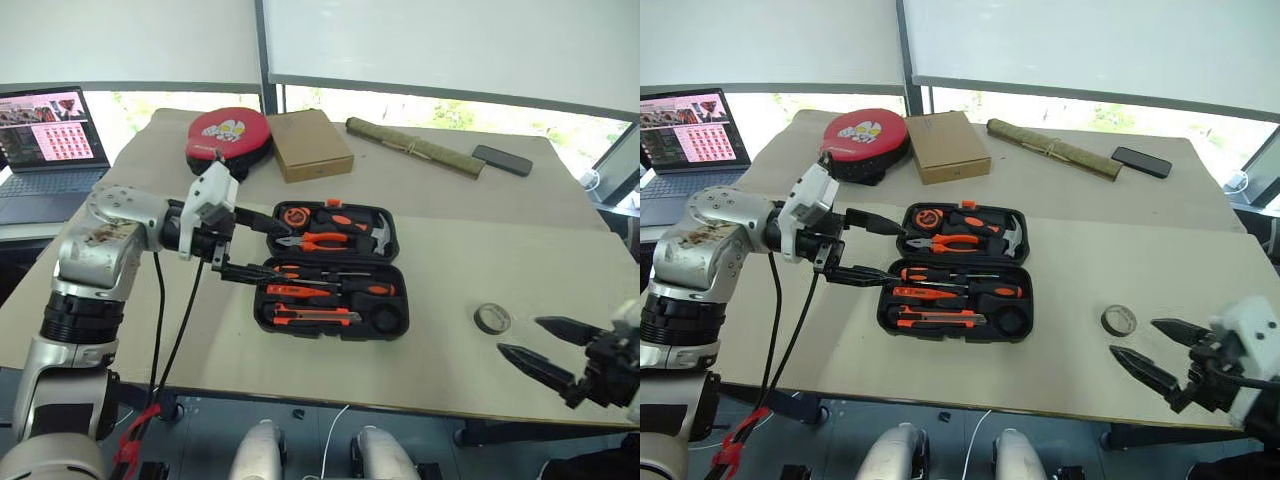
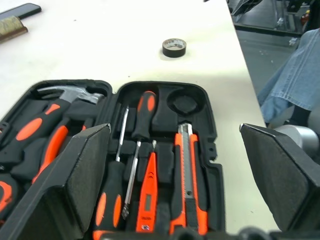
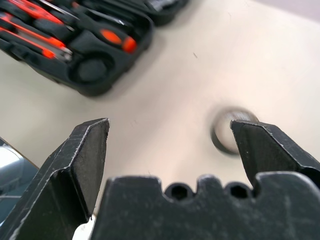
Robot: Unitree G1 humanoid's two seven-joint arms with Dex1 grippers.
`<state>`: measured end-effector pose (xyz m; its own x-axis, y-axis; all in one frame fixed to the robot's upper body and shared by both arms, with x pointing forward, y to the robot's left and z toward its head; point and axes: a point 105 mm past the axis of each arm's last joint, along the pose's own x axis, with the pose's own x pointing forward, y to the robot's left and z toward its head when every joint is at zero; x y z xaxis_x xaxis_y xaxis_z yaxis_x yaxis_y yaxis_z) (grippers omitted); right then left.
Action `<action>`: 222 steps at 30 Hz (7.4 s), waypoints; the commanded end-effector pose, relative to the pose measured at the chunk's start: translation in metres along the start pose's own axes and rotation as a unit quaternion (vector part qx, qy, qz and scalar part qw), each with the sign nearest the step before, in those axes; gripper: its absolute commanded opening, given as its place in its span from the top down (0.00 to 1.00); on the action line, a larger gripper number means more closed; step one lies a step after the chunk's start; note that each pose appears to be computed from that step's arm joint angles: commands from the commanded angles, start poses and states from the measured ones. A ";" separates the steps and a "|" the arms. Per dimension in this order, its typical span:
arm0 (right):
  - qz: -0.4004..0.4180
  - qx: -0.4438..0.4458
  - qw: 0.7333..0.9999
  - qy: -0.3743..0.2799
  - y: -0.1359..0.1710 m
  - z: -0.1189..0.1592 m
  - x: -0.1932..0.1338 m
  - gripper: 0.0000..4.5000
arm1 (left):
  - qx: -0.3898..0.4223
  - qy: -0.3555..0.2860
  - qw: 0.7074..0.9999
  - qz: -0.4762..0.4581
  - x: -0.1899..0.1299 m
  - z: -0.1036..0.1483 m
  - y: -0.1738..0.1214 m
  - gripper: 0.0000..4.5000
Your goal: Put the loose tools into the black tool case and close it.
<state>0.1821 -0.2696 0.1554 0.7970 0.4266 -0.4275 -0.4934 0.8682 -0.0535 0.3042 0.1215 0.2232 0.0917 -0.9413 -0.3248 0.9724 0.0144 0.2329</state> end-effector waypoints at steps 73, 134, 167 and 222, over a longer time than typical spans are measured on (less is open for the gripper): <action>0.210 -0.170 0.962 -0.037 0.054 0.083 0.118 0.12 | -0.010 0.087 0.993 0.084 -0.010 -0.049 0.000 0.00; 0.134 0.036 0.990 -0.016 -0.006 0.083 0.150 0.38 | -0.397 0.045 0.877 0.265 -0.041 -0.103 0.041 0.36; 0.063 0.048 0.991 -0.112 0.000 0.120 0.177 0.99 | -0.155 -0.063 0.943 0.287 0.017 -0.042 0.057 0.98; 0.259 -0.250 0.933 -0.005 0.087 -0.023 0.117 1.00 | 0.113 0.119 0.969 0.182 0.026 -0.103 0.057 0.98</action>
<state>0.2103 -0.1434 0.0772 0.3259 0.7936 -0.5138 -0.9449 0.2558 -0.2043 0.3848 0.1380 0.1269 0.5172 -0.7690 -0.3757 0.8017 0.2816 0.5272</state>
